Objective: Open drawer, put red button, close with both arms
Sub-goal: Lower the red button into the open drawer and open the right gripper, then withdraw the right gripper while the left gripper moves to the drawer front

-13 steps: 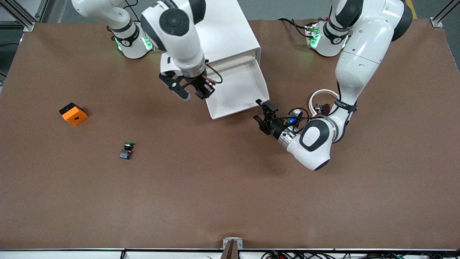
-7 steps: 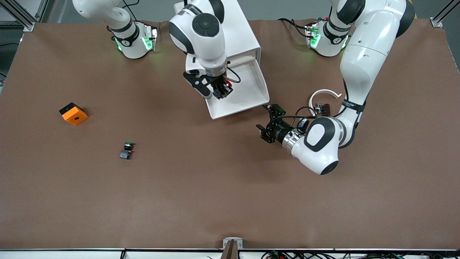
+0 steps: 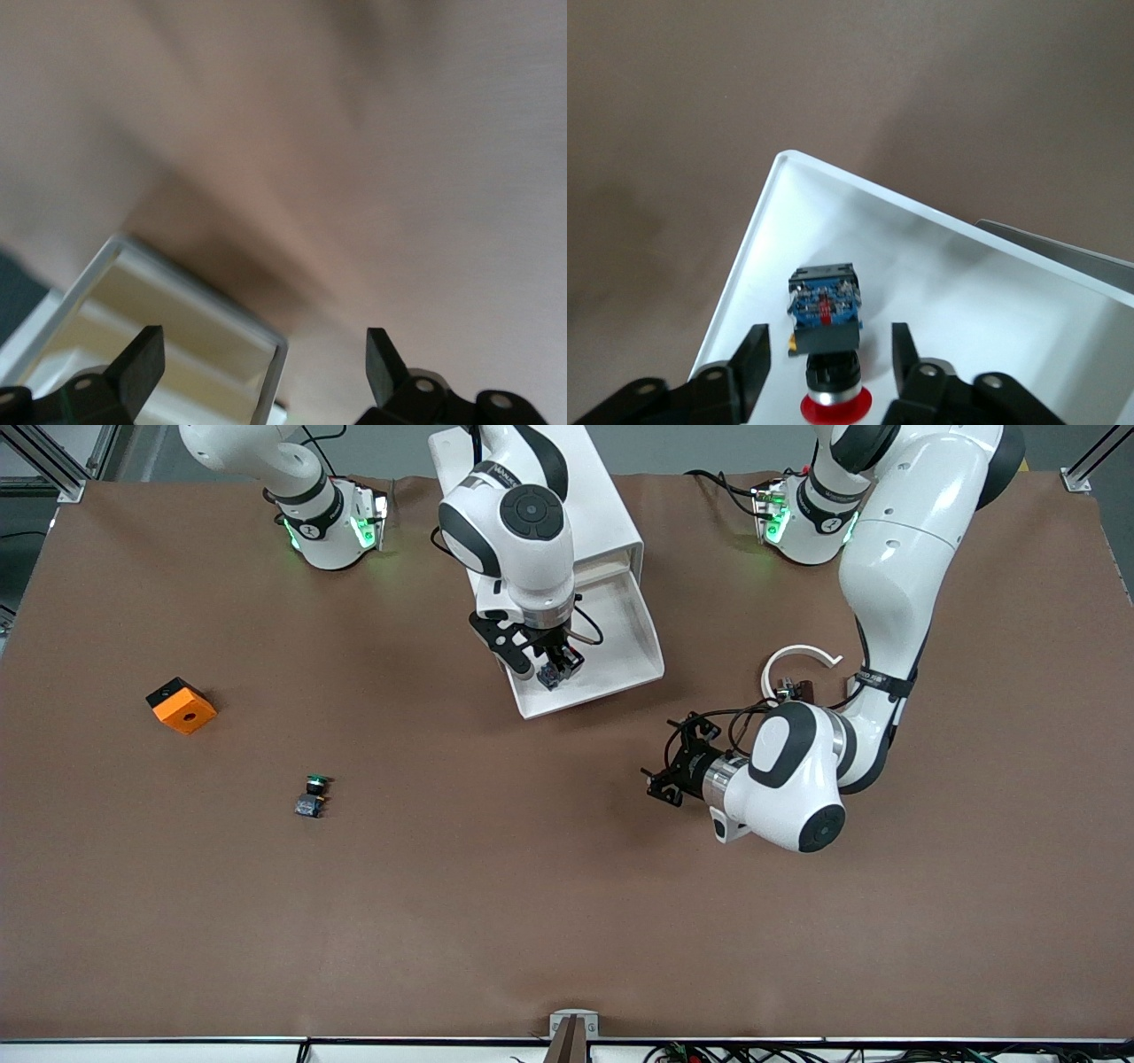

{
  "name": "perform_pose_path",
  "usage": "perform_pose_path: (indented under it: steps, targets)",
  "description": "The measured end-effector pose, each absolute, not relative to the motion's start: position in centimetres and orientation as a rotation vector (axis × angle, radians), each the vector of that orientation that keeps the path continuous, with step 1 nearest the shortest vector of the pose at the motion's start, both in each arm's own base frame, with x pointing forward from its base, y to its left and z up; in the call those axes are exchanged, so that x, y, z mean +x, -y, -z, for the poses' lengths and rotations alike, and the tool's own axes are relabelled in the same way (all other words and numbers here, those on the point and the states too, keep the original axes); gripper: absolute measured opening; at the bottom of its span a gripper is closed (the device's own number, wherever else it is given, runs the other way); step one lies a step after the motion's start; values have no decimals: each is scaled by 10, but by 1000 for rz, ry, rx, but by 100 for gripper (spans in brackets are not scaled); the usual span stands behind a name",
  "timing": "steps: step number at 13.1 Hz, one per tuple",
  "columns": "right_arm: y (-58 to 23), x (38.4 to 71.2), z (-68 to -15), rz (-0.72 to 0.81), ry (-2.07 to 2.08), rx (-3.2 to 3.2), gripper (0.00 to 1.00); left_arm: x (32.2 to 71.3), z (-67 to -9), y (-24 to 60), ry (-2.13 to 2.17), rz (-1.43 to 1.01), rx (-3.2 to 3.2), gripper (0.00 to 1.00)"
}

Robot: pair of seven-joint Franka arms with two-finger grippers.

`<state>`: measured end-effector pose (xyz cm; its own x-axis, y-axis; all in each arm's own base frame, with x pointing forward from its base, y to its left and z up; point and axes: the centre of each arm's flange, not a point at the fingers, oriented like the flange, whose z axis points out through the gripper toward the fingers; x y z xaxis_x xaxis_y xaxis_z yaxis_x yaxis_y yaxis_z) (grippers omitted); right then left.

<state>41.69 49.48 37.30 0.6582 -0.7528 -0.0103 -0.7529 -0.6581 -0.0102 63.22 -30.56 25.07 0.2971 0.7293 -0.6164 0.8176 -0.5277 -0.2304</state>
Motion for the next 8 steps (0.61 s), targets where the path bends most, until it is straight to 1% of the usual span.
perform_pose_path:
  steps: [1, 3, 5, 6, 8]
  targets:
    - [-496, 418, -376, -4, -1289, -2845, 78, 637, -254, 304, -1366, 948, 2482, 100]
    - [-498, 422, -384, 14, -1260, -2843, 100, 644, -261, 304, -1188, 760, 2620, 100]
    - [-493, 433, -399, 23, -1201, -2878, 100, 650, -270, 311, -1077, 577, 2711, 100]
    - [-484, 444, -410, 17, -1157, -2917, 100, 654, -276, 314, -1050, 496, 2721, 100]
    - [-452, 479, -437, -1, -1053, -2988, 100, 659, -287, 319, -987, 389, 2741, 100]
